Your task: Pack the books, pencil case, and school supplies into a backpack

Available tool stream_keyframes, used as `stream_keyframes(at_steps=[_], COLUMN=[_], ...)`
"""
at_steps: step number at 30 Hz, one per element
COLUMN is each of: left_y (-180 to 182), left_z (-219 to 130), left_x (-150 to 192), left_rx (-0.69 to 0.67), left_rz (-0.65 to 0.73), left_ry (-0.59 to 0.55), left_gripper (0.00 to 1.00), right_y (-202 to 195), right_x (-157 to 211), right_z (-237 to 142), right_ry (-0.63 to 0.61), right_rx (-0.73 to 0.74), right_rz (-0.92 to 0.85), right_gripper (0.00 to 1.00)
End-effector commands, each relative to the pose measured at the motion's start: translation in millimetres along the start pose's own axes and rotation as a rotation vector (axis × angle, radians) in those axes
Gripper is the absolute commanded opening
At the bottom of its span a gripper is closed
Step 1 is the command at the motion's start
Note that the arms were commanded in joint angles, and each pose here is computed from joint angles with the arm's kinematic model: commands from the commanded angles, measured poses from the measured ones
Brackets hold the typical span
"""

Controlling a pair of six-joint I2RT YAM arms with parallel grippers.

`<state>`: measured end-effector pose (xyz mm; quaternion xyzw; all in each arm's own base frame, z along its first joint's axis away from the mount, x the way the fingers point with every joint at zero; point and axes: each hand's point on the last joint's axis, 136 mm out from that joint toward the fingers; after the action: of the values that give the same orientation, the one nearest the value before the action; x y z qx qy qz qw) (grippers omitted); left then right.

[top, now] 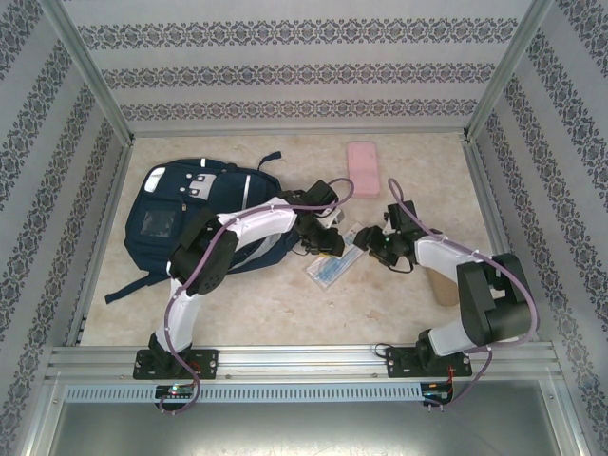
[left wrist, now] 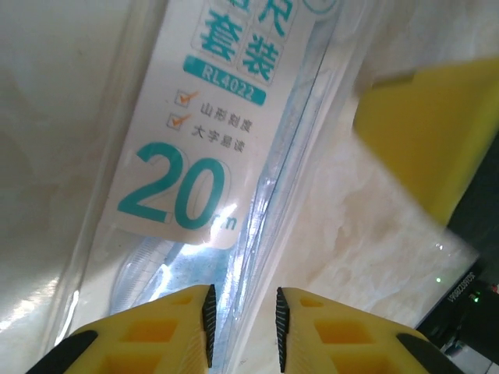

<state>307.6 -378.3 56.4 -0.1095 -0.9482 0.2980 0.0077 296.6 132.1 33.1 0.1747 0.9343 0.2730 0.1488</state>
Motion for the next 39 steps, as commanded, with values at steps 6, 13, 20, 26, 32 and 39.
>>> stream_keyframes(at_steps=[6,13,20,26,32,39], left_y=[35,34,11,-4,-4,-2], left_z=[5,14,16,15,16,8], left_x=[2,15,22,18,16,12], left_rx=[-0.078,-0.025,0.113,0.181,0.179,0.146], left_rz=[-0.012,-0.052,-0.115,-0.13,-0.13,-0.111], left_ry=[0.034,0.074,0.094,0.089,0.088,0.071], left_gripper=[0.24,0.22,0.22,0.22,0.21,0.21], right_y=[-2,21,51,65,84,69], right_x=[28,25,21,25,24,24], right_z=[16,29,29,30,25,26], right_ry=[0.017,0.028,0.039,0.052,0.056,0.06], right_rx=[0.008,-0.092,-0.13,-0.151,-0.242,-0.213], right_rz=[0.056,0.084,0.053,0.034,0.04,0.045], right_gripper=[0.54,0.51,0.51,0.51,0.46,0.25])
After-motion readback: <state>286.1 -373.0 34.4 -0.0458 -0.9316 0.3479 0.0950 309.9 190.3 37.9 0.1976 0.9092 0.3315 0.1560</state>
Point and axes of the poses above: each hand's point on the last joint's axis, 136 mm out from that joint toward the fingers, its own z axis out along the fingers, its own y axis along the line the jaws close on, x = y × z, and after that the axes turned 4 degrees about -z, right-handed
